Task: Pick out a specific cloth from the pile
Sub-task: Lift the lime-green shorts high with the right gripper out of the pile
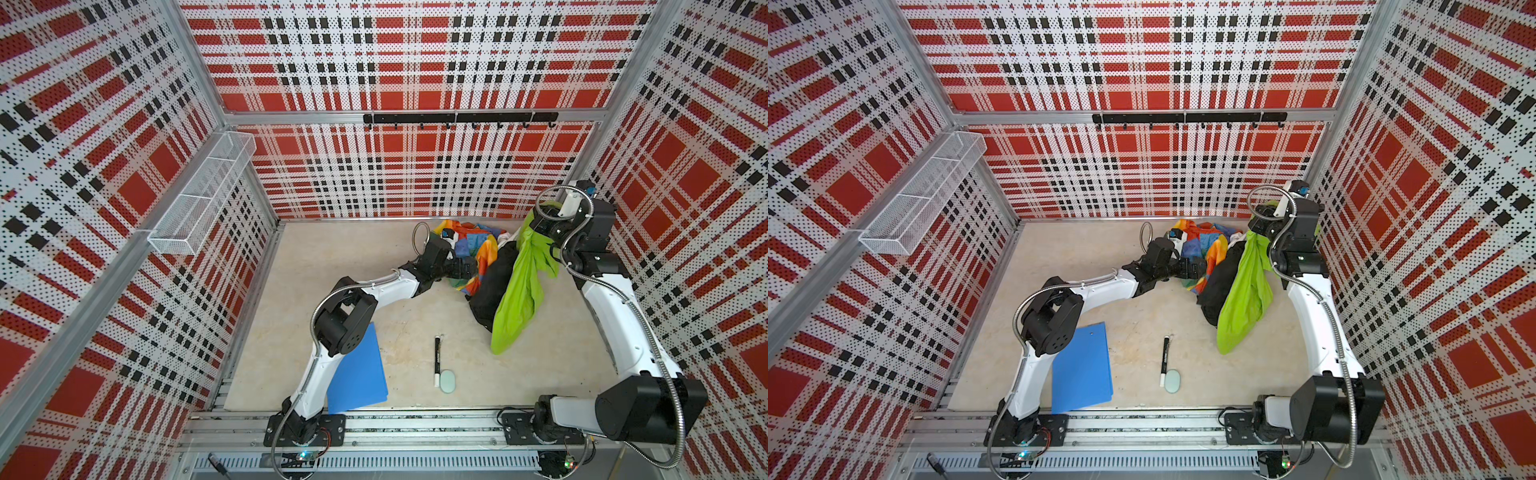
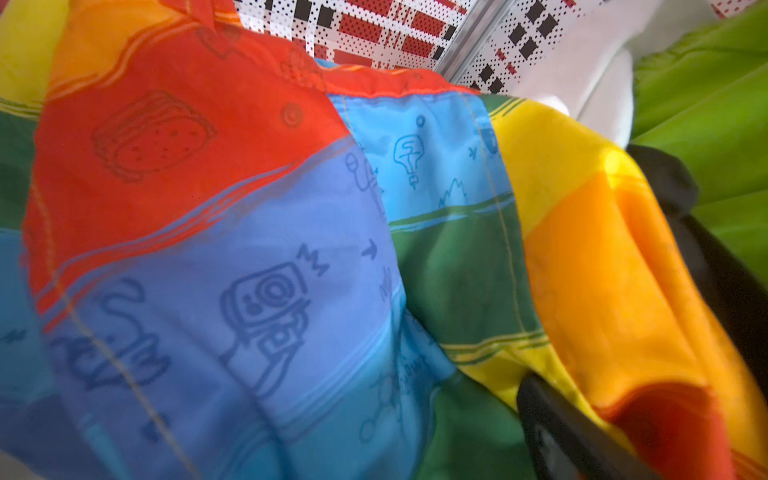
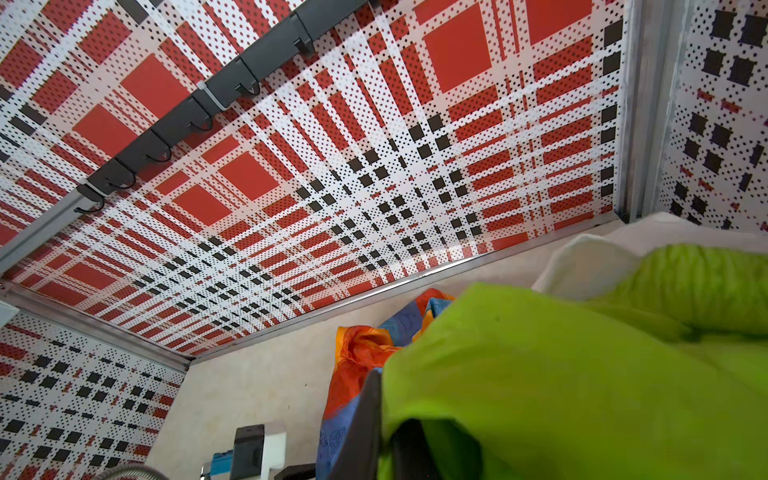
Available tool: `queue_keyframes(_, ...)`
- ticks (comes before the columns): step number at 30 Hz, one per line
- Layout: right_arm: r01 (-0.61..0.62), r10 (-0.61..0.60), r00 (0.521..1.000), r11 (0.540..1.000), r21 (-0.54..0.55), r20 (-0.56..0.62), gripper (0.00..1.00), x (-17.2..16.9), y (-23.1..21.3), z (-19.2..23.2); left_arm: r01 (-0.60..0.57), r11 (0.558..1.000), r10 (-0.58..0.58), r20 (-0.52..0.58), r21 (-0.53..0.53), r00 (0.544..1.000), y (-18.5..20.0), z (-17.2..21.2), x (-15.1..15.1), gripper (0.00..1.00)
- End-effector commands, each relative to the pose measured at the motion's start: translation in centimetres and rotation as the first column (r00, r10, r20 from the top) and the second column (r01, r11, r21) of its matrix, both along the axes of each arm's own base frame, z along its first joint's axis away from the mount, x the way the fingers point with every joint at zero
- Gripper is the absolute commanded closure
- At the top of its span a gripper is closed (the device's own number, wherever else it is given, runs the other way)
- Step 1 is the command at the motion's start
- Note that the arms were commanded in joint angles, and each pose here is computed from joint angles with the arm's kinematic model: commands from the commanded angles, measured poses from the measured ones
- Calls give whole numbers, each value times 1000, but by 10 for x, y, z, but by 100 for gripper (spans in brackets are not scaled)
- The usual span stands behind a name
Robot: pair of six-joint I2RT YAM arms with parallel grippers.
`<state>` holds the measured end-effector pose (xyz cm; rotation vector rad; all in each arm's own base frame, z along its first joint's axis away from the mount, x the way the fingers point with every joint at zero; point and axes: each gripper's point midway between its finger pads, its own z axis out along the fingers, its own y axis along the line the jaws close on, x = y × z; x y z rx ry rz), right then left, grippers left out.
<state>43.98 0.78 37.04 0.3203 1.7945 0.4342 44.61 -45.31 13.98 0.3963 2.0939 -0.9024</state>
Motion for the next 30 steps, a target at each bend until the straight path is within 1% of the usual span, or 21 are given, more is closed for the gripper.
queue_keyframes(1,-21,24,985,1000,-15,174,100,-6,6,56,40,995,-32,89,-89,996,-4,58,-11,1)
queue_keyframes(6,-23,25,987,1000,-13,157,100,-4,6,47,47,994,-35,113,-102,993,14,83,-22,1)
queue_keyframes(8,-24,25,987,1000,-9,157,100,-3,6,45,67,993,-53,134,-97,990,20,92,-30,1)
queue_keyframes(12,-22,24,982,1000,-10,188,100,-6,6,55,143,984,-125,162,-102,979,30,108,-51,1)
queue_keyframes(15,-41,42,974,999,-7,222,100,-10,10,68,200,972,-174,194,-123,965,40,118,-70,1)
queue_keyframes(20,-61,57,952,998,5,300,100,-18,13,100,236,961,-195,250,-146,948,62,128,-96,1)
queue_keyframes(26,-67,39,914,996,58,403,100,-32,13,141,222,964,-188,213,-149,959,80,117,-104,1)
queue_keyframes(30,-88,28,863,992,95,504,100,-47,13,174,218,964,-182,224,-151,958,87,120,-110,1)
